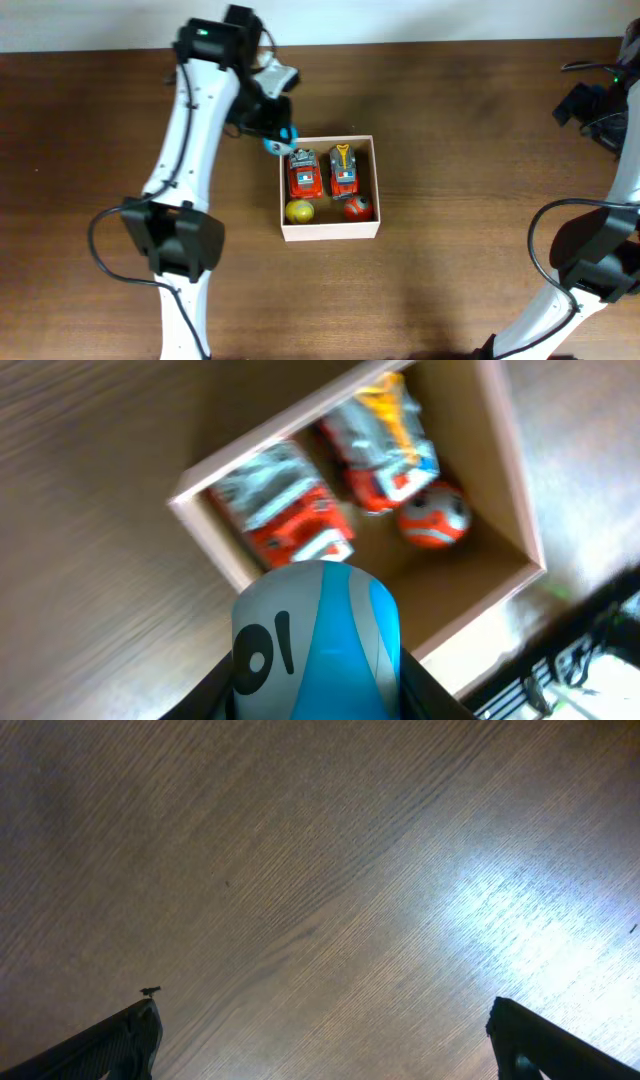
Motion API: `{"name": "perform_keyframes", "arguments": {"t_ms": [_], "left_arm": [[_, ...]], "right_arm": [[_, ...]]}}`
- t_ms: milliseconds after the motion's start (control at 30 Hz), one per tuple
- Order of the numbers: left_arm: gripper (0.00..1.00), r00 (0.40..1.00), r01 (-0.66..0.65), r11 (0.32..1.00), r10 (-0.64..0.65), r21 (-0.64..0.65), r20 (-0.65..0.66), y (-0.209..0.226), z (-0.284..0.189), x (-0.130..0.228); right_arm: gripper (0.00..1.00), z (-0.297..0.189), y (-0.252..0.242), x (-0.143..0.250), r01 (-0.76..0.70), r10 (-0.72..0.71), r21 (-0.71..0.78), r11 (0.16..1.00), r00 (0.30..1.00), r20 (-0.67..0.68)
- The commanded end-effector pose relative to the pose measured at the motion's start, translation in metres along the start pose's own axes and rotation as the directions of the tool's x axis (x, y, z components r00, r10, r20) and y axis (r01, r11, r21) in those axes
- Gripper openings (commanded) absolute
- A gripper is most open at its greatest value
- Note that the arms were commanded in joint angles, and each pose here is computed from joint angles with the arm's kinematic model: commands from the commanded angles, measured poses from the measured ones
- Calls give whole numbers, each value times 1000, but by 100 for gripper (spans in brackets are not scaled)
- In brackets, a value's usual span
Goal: Pack container
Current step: 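Carry the blue ball into the box between the other balls, release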
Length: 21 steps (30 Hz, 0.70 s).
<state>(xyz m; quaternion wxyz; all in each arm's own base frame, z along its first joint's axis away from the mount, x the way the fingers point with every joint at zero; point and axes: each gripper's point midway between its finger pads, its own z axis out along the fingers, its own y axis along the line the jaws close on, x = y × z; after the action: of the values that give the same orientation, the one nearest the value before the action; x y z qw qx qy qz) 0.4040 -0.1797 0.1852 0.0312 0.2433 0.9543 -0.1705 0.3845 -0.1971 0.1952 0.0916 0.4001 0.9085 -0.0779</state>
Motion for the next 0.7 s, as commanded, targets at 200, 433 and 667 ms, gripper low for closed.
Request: {"name": "perform_keyframes", "arguments": {"t_ms": [200, 433, 667], "left_arm": [[35, 956, -273, 960, 262, -70, -131, -50, 33, 11], [35, 925, -285, 957, 258, -57, -280, -48, 64, 40], [35, 917, -273, 962, 255, -19, -306, -50, 77, 48]], "right_arm": [[99, -16, -2, -4, -4, 5, -16, 1000, 999, 42], [99, -16, -2, -4, -4, 5, -16, 1000, 999, 42], [99, -16, -2, -4, -4, 5, -16, 1000, 999, 42]]}}
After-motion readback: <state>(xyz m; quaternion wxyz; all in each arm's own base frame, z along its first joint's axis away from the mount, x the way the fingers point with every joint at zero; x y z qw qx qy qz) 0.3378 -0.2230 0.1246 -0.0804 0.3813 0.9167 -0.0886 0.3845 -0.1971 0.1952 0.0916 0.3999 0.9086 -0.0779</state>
